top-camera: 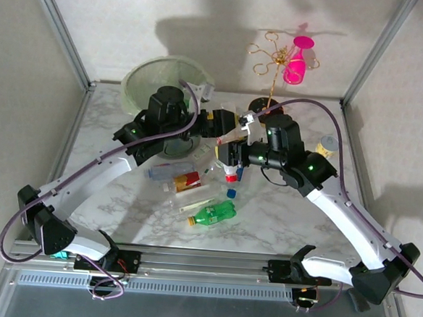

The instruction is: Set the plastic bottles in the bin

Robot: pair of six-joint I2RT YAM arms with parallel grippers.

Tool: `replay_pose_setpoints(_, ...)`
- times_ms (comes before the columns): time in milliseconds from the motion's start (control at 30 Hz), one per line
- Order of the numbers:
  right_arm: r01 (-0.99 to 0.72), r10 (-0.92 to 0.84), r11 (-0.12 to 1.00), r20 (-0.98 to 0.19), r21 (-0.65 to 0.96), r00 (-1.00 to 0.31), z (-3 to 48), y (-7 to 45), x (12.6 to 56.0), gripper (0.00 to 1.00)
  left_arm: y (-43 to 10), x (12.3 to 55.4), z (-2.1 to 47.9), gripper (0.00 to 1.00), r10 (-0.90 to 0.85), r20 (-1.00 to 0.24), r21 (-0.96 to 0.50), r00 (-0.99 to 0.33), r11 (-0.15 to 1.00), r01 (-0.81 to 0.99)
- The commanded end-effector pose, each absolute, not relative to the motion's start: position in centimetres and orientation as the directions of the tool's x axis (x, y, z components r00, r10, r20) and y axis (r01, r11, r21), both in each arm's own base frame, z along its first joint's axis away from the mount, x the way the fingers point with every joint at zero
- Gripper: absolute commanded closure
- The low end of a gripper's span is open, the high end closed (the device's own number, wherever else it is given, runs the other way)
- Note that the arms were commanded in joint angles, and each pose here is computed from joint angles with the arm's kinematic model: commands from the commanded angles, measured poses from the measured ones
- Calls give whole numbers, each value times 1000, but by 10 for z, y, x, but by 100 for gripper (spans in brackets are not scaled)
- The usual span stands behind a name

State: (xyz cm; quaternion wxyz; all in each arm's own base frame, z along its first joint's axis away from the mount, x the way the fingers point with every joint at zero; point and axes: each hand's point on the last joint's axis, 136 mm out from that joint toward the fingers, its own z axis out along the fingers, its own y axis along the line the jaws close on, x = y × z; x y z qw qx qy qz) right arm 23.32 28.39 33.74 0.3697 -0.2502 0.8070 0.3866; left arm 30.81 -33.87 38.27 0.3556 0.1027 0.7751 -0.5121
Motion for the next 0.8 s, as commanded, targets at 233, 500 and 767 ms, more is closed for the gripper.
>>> replay_pose_setpoints(233,-708,-101,558,-812,432,-575,354,281,226,43,-352,299,418,59,-214,-697,-709,-684,348,614)
replay_pose_setpoints(500,-645,-46,671,-848,366,-529,374,260,244,1,-330,324,434,58,-304,-700,-706,-646,430,563)
replay_pose_setpoints(767,-558,-22,774,-868,299,-496,385,236,256,1,-247,372,451,57,-532,-670,-737,-518,563,374)
